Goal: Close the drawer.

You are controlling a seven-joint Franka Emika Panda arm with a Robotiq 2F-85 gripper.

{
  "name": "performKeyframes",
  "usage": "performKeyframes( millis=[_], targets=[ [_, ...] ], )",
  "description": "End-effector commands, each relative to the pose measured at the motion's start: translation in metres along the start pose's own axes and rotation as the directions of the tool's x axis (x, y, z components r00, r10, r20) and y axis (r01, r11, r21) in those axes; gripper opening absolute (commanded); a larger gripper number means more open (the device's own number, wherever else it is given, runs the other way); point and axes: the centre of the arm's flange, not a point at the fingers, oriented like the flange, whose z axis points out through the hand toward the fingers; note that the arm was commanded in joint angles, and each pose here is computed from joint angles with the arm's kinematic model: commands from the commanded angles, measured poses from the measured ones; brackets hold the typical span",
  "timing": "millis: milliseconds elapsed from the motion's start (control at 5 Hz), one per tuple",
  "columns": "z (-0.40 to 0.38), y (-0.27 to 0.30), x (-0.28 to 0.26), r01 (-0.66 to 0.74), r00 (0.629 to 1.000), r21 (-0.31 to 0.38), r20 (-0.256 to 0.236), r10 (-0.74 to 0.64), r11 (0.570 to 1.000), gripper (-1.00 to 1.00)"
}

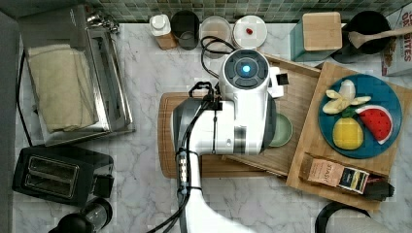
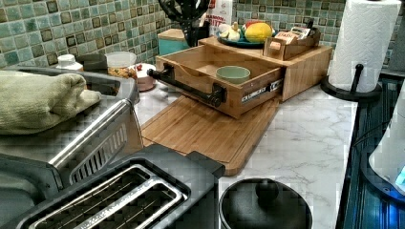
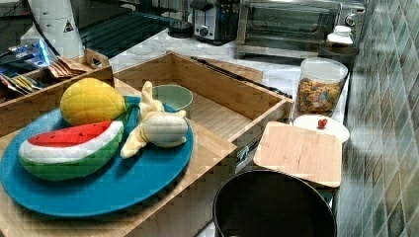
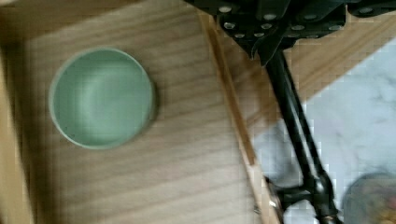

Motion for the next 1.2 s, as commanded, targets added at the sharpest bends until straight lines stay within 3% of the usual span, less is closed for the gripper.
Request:
performKeyframes(
  millis=[200,800,1200],
  targets=[
    [-0.017,-0.086,-0.039,0.095,0.991,0.075,-0.106,-0.087,0.993,-1.0],
    [0.031,-0.114,-0.034,0.201,0.978,-0.002,-0.05,-0.201,0.98,-1.0],
    [0.065,-0.127,-0.03,0.285,0.958,-0.132,0.005,-0.287,0.949,-1.0]
  ],
)
